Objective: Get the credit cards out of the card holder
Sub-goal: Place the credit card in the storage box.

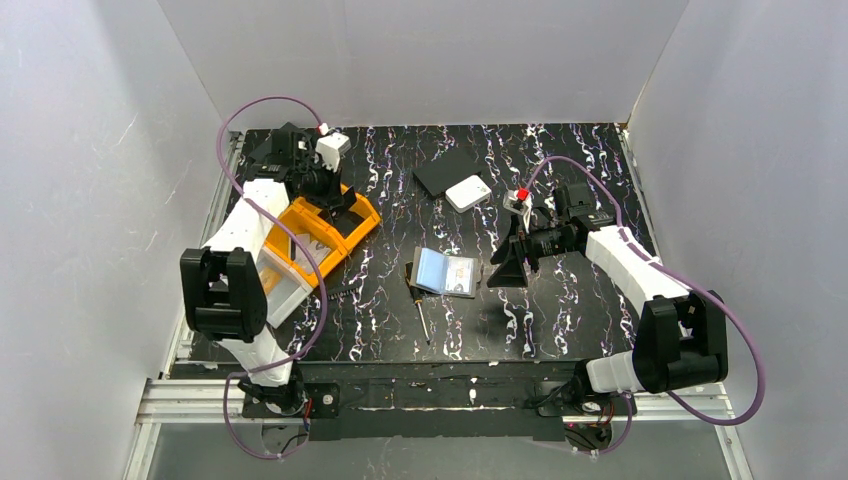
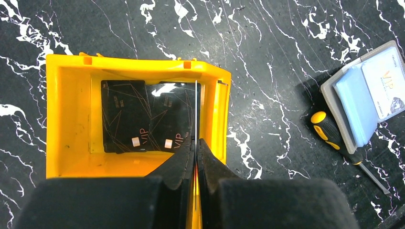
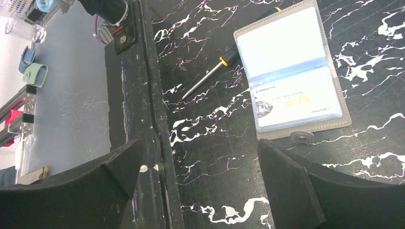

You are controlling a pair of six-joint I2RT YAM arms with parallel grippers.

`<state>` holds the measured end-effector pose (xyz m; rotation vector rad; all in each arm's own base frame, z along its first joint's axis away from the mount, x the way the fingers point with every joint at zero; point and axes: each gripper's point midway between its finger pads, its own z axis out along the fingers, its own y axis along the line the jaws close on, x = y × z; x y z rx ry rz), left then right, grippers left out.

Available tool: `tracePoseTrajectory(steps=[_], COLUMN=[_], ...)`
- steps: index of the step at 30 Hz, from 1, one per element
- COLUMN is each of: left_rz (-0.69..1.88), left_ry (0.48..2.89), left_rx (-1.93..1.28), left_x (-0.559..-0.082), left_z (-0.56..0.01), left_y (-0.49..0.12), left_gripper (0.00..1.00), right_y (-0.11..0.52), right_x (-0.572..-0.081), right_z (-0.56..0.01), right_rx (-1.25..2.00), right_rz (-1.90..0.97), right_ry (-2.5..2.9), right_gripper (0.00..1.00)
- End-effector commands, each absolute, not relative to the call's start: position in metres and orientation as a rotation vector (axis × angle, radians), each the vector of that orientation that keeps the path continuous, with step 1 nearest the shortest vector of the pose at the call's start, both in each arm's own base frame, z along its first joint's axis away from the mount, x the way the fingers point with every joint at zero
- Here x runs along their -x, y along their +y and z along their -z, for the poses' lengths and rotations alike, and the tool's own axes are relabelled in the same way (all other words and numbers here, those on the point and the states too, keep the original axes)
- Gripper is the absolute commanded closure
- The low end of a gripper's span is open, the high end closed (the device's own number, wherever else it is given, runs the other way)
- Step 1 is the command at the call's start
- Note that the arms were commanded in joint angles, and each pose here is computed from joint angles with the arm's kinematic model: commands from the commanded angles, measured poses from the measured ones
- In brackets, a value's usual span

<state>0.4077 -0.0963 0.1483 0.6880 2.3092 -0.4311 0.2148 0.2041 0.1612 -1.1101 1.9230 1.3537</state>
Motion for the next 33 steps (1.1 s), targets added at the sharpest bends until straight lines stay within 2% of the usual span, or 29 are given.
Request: tracePoseTrajectory(steps=[1, 33], left_rz=[0.495, 0.441], left_ry=[2.239, 2.376], left_rx=[-0.691, -0.657], left_x=[-0.423, -0.435], left_z=[-0.16, -0.085], left_y=[-0.1, -0.078], left_gripper=[1.0, 1.0], right_y=[0.205, 0.204], right_x=[-0.214, -0.215], right_z=[-0.167, -0.164], right_rx=[1.113, 1.102], right_rz=[-1.362, -1.374], right_ry=[1.89, 1.9], right_gripper=[0.02, 0.02])
